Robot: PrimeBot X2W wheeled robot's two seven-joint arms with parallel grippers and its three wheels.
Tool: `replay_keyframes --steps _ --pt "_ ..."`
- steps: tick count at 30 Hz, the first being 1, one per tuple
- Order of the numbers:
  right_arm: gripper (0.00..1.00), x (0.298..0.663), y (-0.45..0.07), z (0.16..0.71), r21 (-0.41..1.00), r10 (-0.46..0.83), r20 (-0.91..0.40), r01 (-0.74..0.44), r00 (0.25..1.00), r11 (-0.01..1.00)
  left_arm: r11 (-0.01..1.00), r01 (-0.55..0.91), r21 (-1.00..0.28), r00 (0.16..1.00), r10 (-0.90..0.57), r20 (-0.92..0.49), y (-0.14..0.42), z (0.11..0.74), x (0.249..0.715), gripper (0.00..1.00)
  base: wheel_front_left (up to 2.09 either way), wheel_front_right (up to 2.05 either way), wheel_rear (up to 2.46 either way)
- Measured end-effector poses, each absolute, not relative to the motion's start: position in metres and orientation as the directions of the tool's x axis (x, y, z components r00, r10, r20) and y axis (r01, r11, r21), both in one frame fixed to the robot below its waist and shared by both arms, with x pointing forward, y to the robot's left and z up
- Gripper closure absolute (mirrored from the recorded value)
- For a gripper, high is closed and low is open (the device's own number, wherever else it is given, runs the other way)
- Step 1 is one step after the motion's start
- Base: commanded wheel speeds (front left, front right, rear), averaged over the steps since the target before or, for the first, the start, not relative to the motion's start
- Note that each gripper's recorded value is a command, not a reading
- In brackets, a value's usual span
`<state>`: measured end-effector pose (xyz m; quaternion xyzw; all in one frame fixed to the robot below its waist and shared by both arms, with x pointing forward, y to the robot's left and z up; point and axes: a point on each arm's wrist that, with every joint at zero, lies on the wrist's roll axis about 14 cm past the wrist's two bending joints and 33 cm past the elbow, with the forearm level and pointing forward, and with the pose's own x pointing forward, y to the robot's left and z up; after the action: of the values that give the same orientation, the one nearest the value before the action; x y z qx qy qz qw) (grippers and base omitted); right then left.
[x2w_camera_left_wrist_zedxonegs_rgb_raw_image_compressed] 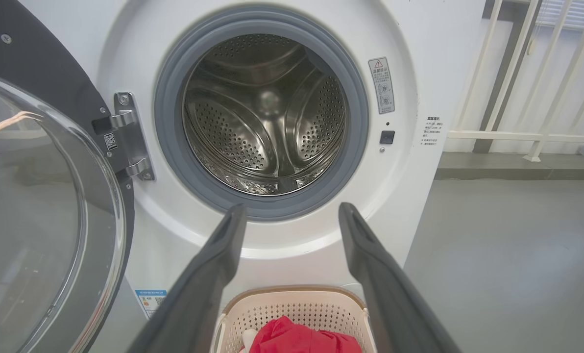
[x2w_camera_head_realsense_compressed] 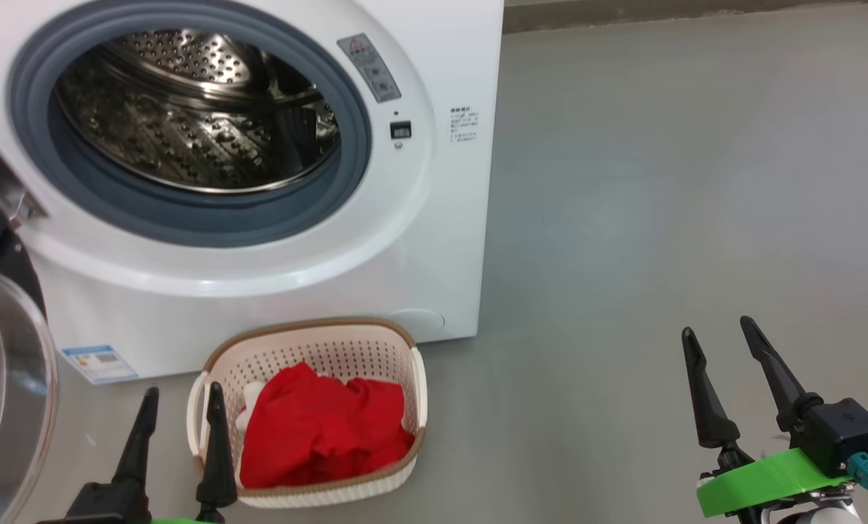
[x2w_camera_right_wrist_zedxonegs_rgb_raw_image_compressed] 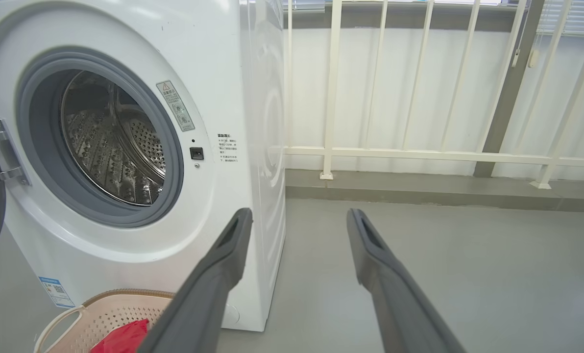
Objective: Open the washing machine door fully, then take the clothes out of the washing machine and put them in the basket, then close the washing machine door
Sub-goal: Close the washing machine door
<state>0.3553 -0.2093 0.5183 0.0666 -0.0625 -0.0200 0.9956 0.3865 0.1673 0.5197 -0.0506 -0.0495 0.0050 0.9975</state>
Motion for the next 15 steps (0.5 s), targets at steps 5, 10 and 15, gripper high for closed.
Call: replay_keyframes --steps 5,10,15 --pt "0.0 0.3564 -0.2085 0.5166 0.135 -0.046 0.117 0.03 0.992 0.99 0.995 0.006 -0.099 0.994 0.004 0.106 0.1646 0.5222 0.3868 0.0 -0.98 0.98 0.0" --pt "0.0 0.357 -0.2081 0.5156 0.135 -0.044 0.114 0.029 0.993 0.99 0.995 0.007 -0.102 0.995 0.003 0.1 0.1627 0.5215 0.3869 0.0 -0.3 0.3 0.0" --pt "0.0 0.358 -0.2075 0.5138 0.135 -0.043 0.108 0.028 0.993 0.99 0.996 -0.004 -0.094 0.996 0.013 0.094 0.1637 0.5196 0.3873 0.0 0.0 0.0 0.0"
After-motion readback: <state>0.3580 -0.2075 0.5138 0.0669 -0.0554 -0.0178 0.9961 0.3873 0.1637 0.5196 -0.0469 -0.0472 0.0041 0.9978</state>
